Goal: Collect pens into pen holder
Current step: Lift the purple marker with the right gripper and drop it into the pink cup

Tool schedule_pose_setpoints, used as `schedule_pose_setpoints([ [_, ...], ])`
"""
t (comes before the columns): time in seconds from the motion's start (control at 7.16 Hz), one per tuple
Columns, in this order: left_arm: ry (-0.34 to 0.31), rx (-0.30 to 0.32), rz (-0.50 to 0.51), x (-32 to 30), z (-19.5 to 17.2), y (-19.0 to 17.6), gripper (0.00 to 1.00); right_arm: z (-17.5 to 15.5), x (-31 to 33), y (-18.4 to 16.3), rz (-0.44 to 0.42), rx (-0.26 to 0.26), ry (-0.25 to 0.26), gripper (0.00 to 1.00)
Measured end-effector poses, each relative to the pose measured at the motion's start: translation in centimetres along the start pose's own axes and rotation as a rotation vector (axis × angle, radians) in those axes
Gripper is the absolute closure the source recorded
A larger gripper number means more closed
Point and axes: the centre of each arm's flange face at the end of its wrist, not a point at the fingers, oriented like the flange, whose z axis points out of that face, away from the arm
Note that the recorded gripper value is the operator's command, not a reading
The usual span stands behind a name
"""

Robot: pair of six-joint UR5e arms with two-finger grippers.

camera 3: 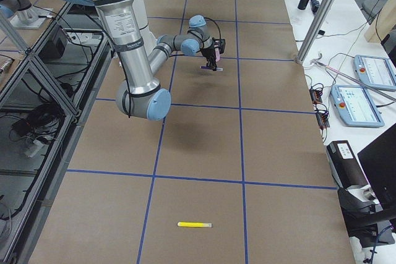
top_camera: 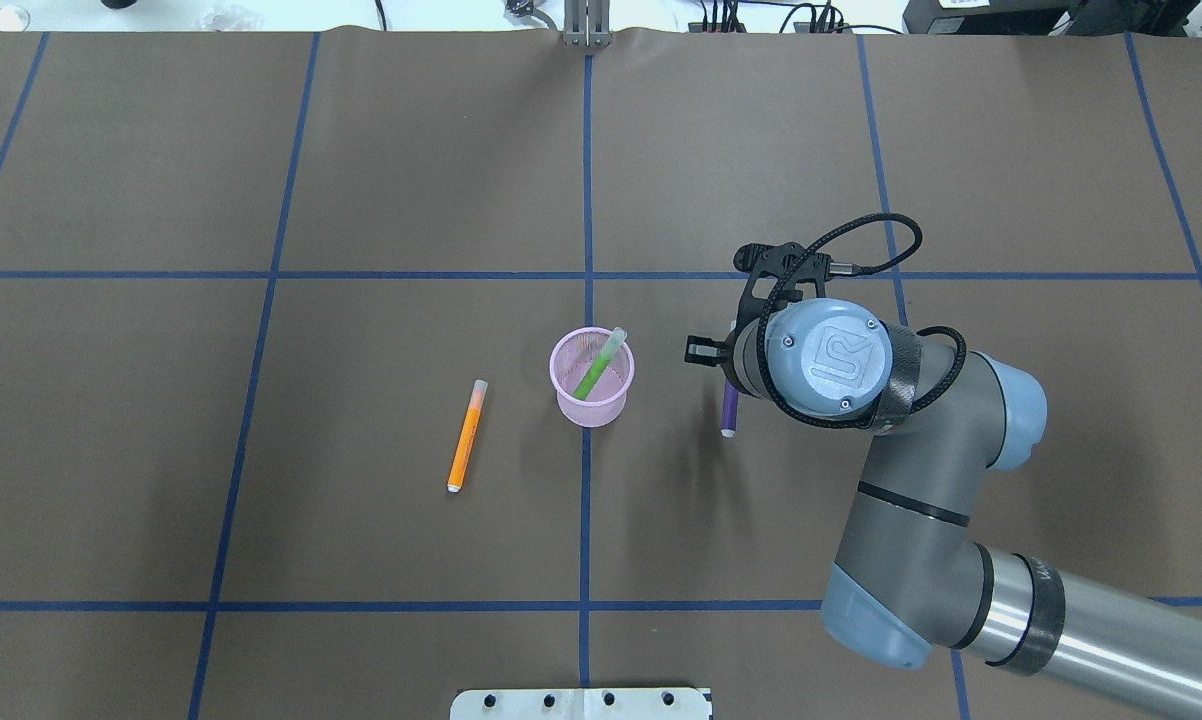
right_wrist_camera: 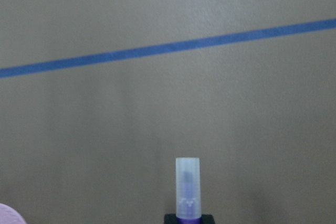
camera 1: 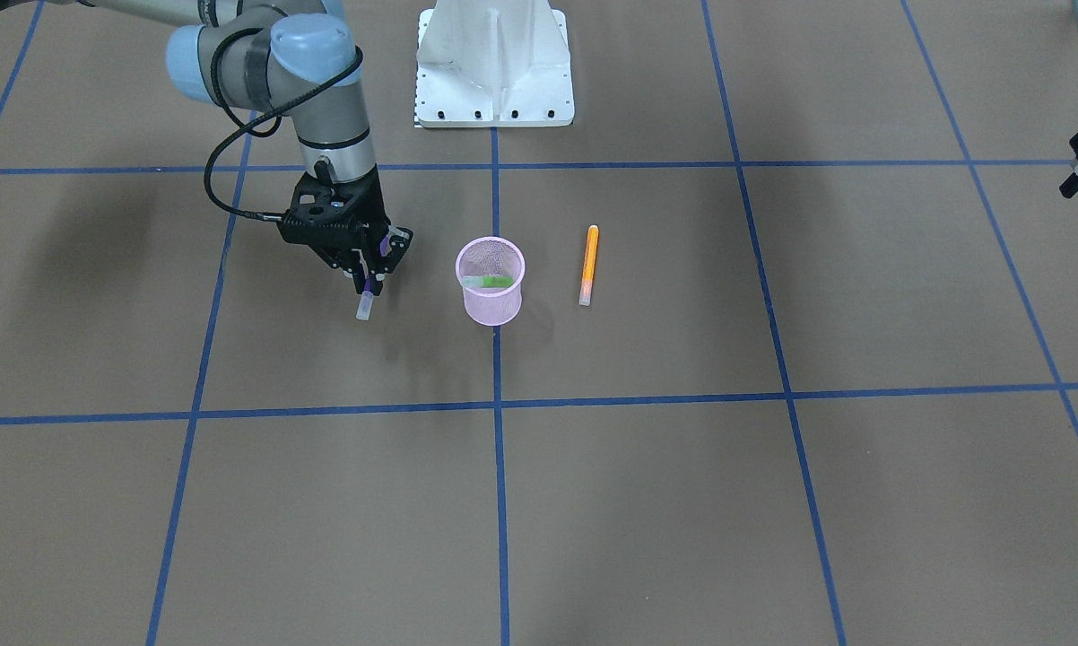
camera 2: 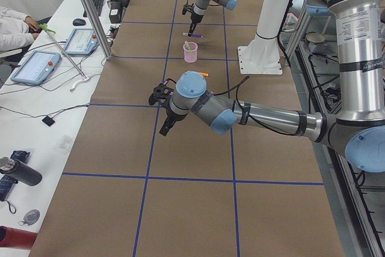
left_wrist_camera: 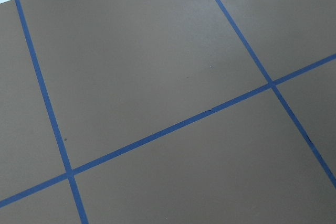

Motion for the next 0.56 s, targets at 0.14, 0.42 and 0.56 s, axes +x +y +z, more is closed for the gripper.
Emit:
schedule_pose_setpoints([
  [0.14, 0.001, -0.002, -0.004, 0.0, 0.1, -0.1, 0.0, -2.1, -0.8, -1.1, 0.032, 0.09, -0.012, 1.0],
  [0.42, 0.003, -0.007, -0.012, -0.2, 0.5, -0.3, 0.0, -4.6, -3.5, -1.3, 0.139, 0.265, -0.037, 1.0],
  [0.56, 0.004, -0.014, -0.018, -0.5, 0.9, -0.3, 0.0, -5.6, -5.4, -0.3, 0.176, 0.339, -0.055, 1.0],
])
